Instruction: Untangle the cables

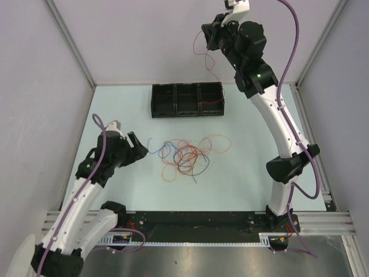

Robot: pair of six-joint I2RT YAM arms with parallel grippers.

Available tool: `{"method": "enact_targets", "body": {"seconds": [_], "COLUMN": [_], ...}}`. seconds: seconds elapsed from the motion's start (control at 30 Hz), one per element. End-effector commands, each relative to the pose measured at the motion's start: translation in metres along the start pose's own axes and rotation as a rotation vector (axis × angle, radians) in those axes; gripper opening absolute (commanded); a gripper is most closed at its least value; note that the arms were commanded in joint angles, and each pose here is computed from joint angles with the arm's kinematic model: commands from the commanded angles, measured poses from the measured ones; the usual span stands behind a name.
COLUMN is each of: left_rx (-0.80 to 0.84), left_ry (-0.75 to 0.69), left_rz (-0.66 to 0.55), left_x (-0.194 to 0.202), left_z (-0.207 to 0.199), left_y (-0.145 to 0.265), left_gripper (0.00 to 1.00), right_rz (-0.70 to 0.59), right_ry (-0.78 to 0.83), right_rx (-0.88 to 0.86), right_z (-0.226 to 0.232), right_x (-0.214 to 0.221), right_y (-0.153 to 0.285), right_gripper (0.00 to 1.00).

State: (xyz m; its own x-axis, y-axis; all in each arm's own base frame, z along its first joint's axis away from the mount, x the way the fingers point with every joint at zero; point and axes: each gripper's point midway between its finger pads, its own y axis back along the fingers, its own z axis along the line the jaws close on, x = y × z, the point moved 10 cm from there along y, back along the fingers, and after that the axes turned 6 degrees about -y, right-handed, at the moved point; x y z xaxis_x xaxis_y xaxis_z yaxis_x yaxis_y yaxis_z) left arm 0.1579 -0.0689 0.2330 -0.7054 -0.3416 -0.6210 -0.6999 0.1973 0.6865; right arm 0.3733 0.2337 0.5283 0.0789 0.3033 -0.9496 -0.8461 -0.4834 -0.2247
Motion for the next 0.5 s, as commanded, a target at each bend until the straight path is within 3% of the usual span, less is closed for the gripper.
{"method": "enact_targets", "body": {"seconds": [0.0,0.13,0.23,0.47], "left_rx": [0.011,-0.008,0.066,0.053], "left_ry": [-0.093,-0.14,-0.163,-0.161], "left_rz": [-0.237,-0.361,-0.379,-0.402], "left_x": [-0.014,-0.016,-0.015,-0.015], "left_z": [0.004,0.011,0.007,0.009], "left_y": [0.024,0.043,0.048,0.052], "left_gripper": [0.78,0.82,0.82,0.82], "right_rz": [-0.096,-0.075,-0.064,-0.035], "right_ry": [0.03,0.03,0.026,0.01], "right_rx": [-0.03,-0.013,0.003,0.031], "right_z": [-0.011,-0.029,-0.042,-0.07], "right_x": [-0.02,-0.001,0.011,0.032], "right_y": [-0.008,-0.026,-0.036,-0.05], "right_gripper": [0.0,0.0,0.0,0.0]}}
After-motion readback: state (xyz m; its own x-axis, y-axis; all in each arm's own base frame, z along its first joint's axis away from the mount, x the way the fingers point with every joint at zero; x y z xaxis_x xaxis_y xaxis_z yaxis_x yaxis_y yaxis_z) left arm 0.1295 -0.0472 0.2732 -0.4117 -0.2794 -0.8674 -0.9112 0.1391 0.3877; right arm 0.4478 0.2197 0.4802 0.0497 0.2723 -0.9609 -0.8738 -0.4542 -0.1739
